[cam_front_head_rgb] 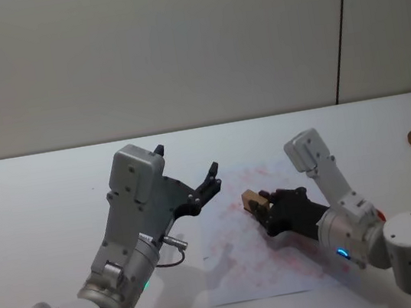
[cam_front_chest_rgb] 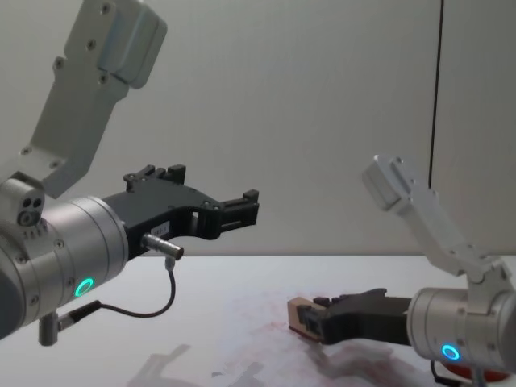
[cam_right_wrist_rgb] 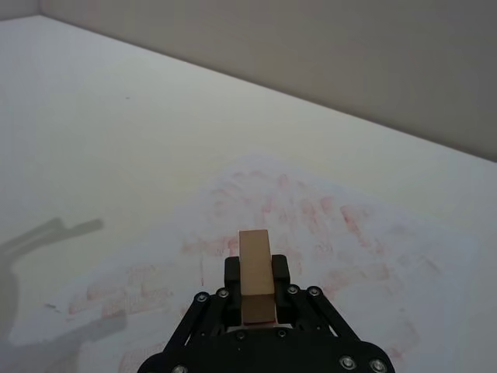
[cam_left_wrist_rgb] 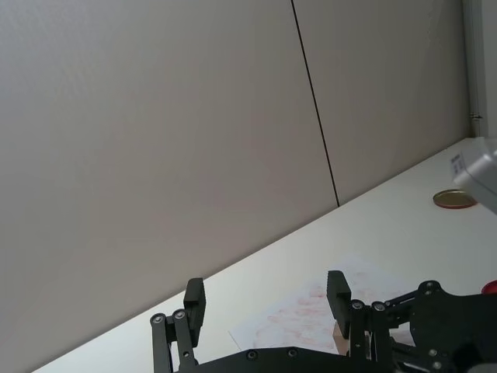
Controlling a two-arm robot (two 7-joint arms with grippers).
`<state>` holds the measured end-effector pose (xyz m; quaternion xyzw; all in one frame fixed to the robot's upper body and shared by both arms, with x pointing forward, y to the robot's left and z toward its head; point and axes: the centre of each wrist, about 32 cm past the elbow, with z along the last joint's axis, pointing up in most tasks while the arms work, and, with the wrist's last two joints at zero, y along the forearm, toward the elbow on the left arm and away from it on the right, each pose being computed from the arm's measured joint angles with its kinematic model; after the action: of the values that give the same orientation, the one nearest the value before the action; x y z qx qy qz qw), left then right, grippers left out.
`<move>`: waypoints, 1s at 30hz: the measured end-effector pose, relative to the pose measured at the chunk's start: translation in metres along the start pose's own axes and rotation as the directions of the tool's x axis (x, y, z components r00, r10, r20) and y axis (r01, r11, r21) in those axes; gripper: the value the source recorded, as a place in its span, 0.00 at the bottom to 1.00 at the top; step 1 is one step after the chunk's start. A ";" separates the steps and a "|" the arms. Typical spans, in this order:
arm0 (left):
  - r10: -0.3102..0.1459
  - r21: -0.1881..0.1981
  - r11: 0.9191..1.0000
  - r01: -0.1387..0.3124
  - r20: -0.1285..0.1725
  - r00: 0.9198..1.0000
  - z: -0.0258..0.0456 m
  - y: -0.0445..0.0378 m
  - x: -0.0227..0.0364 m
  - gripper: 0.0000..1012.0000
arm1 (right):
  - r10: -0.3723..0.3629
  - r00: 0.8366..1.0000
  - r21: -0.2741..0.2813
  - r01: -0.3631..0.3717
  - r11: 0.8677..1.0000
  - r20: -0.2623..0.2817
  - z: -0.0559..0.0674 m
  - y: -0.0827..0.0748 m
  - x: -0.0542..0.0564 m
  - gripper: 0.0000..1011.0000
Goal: Use the one hand to pick up the stamp and affix it onto the A4 paper.
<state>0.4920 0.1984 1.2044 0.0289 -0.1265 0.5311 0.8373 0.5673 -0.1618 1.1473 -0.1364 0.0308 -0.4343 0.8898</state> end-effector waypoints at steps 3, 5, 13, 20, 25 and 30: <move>0.000 0.000 1.000 0.000 0.000 1.000 0.0000 0.0000 0.0000 0.98 | -0.006 1.000 0.025 0.006 1.000 0.001 0.003 -0.002 0.001 0.21; 0.000 0.000 1.000 0.000 0.000 1.000 0.0000 0.0000 0.0000 0.98 | -0.010 1.000 0.041 0.010 0.999 0.001 0.005 -0.003 0.001 0.21; 0.000 0.000 1.000 0.000 0.000 1.000 0.0000 0.0000 0.0000 0.98 | -0.046 0.999 0.138 0.044 0.989 0.010 0.017 -0.011 0.007 0.21; 0.000 0.000 1.000 0.000 0.000 1.000 0.0000 0.0000 0.0000 0.98 | -0.080 0.997 0.183 0.075 0.980 0.022 0.023 -0.021 0.015 0.21; 0.000 0.000 1.000 0.000 0.000 1.000 0.0000 0.0000 0.0000 0.98 | -0.099 0.995 0.191 0.092 0.977 0.029 0.023 -0.030 0.020 0.21; 0.000 0.000 1.000 0.000 0.000 1.000 0.0000 0.0000 0.0000 0.98 | -0.117 0.993 0.189 0.109 0.976 0.031 0.018 -0.042 0.025 0.21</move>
<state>0.4920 0.1984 1.2044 0.0289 -0.1265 0.5311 0.8373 0.5539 -0.2022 1.1779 -0.0628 -0.0365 -0.4823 0.8730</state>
